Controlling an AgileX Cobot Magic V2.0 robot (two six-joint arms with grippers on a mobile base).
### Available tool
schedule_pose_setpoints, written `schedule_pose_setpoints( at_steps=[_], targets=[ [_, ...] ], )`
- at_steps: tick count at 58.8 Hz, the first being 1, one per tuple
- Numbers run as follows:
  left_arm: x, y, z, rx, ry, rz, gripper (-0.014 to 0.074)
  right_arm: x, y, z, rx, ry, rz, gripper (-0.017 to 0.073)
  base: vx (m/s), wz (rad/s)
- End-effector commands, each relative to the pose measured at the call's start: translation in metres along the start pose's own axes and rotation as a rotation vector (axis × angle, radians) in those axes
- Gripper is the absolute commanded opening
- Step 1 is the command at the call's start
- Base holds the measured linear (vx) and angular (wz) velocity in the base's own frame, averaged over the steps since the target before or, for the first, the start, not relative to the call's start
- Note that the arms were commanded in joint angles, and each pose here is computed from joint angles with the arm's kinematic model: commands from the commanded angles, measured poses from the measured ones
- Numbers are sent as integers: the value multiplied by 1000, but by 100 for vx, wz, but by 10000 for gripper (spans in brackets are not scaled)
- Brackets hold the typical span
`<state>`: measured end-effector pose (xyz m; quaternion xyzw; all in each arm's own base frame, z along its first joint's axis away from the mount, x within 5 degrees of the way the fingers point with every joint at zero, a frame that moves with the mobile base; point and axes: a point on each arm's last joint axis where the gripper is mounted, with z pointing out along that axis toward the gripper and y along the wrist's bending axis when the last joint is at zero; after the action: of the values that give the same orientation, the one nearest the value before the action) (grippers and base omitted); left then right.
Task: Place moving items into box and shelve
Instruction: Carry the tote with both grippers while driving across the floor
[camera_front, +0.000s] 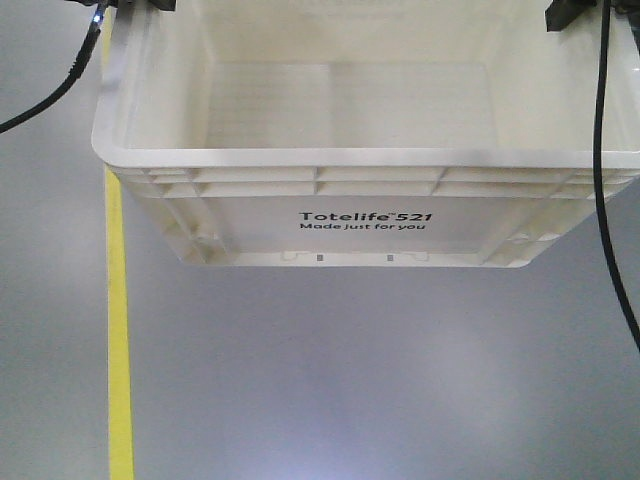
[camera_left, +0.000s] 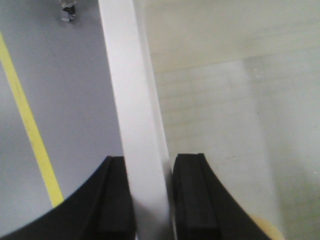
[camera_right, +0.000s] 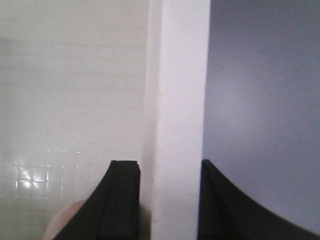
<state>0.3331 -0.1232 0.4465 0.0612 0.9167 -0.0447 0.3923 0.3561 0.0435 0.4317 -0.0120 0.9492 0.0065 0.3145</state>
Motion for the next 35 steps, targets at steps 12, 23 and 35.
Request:
schedule_pose_setpoints(
  at_steps=[12, 23, 35],
  targets=[
    [-18, 18, -44, -86, -211, 34, 2, -3, -20, -41, 129, -113, -23, -5, 21, 60],
    [-18, 18, -44, -86, -211, 34, 2, -3, -20, -41, 129, -113, -23, -5, 24, 59],
    [-18, 18, -44, -86, -211, 34, 2, -3, -20, -41, 129, -113, -23, -5, 27, 54]
  ],
)
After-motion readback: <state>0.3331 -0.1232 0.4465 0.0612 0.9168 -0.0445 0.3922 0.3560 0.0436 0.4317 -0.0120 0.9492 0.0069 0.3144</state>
